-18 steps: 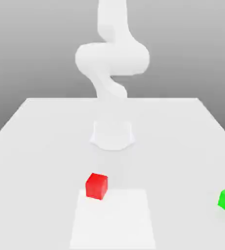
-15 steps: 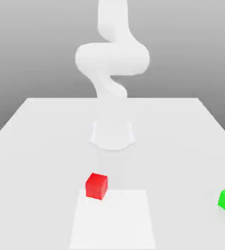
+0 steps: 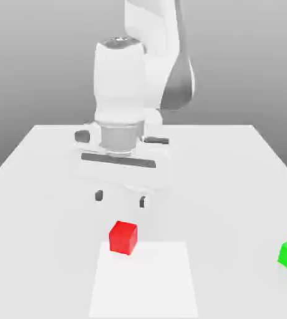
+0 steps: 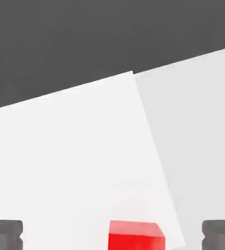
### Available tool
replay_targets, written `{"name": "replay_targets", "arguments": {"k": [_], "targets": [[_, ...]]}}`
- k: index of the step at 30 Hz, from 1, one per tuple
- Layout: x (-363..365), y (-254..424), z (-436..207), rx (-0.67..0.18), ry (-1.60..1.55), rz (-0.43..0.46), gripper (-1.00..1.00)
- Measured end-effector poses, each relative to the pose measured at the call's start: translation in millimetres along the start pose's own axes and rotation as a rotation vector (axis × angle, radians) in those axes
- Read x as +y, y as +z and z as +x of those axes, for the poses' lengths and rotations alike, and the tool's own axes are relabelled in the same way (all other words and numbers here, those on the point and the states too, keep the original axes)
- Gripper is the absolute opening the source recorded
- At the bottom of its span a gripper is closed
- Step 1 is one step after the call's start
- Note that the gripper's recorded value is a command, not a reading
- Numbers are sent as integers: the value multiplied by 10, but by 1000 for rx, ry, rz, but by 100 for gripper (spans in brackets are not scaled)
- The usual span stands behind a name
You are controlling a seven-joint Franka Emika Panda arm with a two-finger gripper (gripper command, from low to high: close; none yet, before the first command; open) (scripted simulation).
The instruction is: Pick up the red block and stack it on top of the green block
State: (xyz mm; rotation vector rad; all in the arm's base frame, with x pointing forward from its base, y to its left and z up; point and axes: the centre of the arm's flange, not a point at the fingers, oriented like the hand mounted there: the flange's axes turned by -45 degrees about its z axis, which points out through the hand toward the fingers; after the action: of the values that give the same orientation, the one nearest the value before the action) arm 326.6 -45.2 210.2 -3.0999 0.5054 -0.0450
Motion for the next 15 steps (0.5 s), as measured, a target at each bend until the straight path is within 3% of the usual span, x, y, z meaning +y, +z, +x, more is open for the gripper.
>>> {"name": "replay_targets", "arguments": {"k": [6,7,15], "targets": [[41,596,-117,-28,11,-6,0],[42,647,-125,-28,11,-5,-100],[39,594,-118,-28,12,-5,-100]]}}
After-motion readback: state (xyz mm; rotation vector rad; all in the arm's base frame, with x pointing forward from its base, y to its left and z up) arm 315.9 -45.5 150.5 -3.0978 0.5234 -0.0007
